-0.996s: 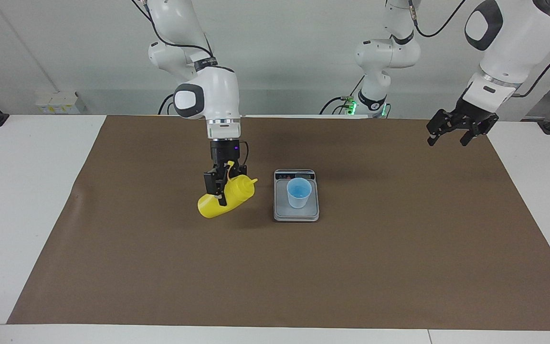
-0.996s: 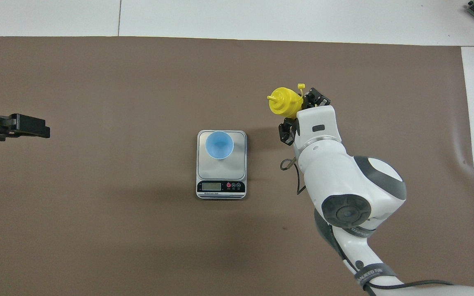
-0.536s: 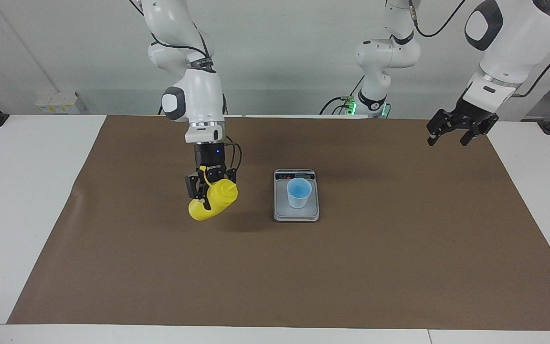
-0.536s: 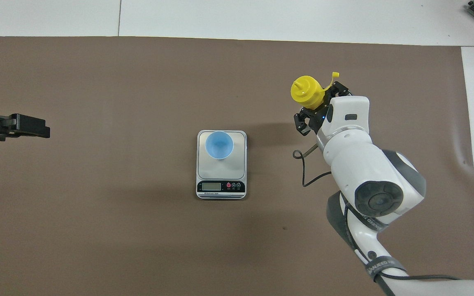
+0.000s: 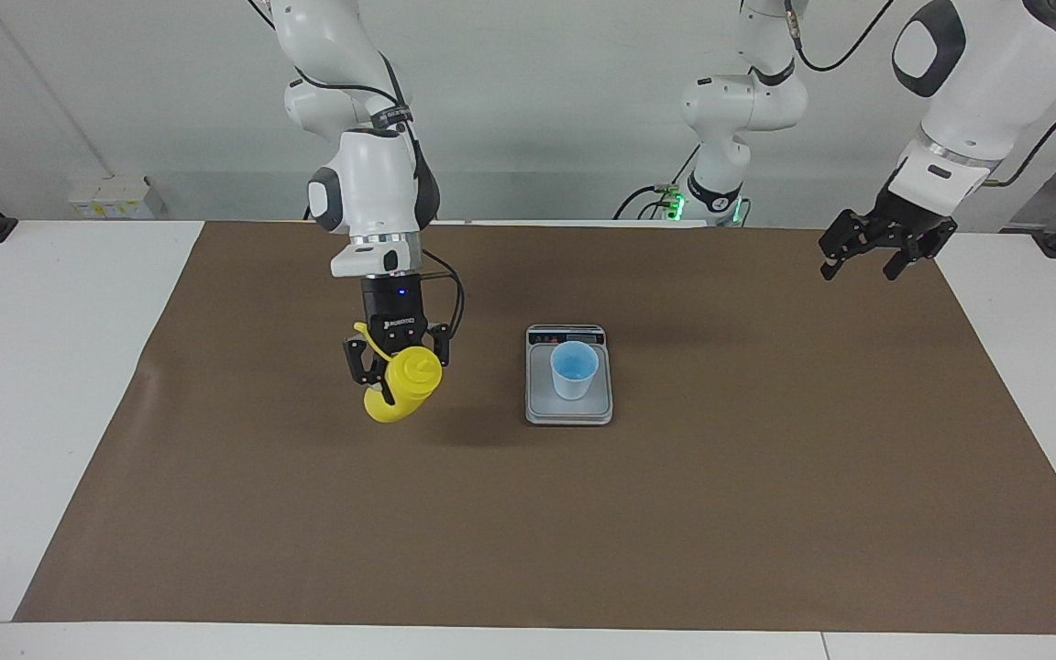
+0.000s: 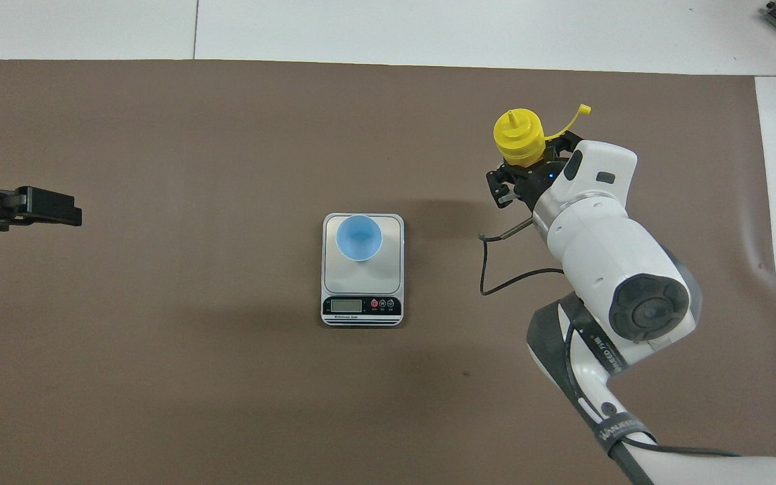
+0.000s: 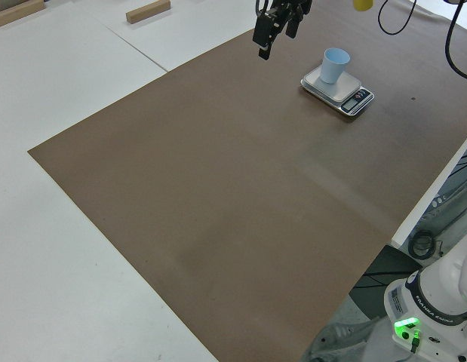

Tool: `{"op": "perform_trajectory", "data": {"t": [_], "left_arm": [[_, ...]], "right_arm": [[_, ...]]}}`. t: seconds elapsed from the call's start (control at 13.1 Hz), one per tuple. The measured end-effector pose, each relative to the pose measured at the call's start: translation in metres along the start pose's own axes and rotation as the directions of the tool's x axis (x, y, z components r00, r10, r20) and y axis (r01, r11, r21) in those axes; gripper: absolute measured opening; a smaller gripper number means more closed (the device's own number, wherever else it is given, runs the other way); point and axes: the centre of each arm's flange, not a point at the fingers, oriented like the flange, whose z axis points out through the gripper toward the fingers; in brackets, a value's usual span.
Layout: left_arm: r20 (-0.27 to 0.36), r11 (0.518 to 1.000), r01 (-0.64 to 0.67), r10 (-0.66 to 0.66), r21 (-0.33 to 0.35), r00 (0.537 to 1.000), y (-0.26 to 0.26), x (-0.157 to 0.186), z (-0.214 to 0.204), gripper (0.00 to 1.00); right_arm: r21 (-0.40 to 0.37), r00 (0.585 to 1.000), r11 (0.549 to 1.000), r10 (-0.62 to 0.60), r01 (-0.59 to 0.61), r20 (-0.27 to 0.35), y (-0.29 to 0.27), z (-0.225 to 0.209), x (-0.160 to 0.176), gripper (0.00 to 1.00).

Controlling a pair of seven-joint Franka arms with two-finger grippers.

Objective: Pour seasoning into cup on scale with both arms
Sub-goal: 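Raise the yellow bottle upright and carry it back from the scale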

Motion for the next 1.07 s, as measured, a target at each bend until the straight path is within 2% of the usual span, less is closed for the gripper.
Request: {"op": "perform_trajectory", "data": {"t": [0.23,0.46,0.77,1.07], "left_arm": [[0.0,1.0,0.0,0.0,0.0,1.0,0.0,0.0,0.0,1.0],[0.0,1.0,0.0,0.0,0.0,1.0,0.0,0.0,0.0,1.0],[0.0,1.0,0.0,0.0,0.0,1.0,0.0,0.0,0.0,1.0],[0.0,1.0,0.0,0.0,0.0,1.0,0.0,0.0,0.0,1.0]], "right_arm": [[0.047,0.994,0.994,0.094,-0.096,0.052,0.01,-0.005,0.016,0.45],[0.145,0.996,0.986,0.071,-0.078,0.059,0.022,-0.012,0.031,0.45],[0.146,0.998,0.989,-0.006,-0.003,0.056,0.054,-0.006,0.016,0.45],[0.197,0.999,0.98,-0.027,0.021,0.026,0.083,0.0,-0.004,0.45]]}}
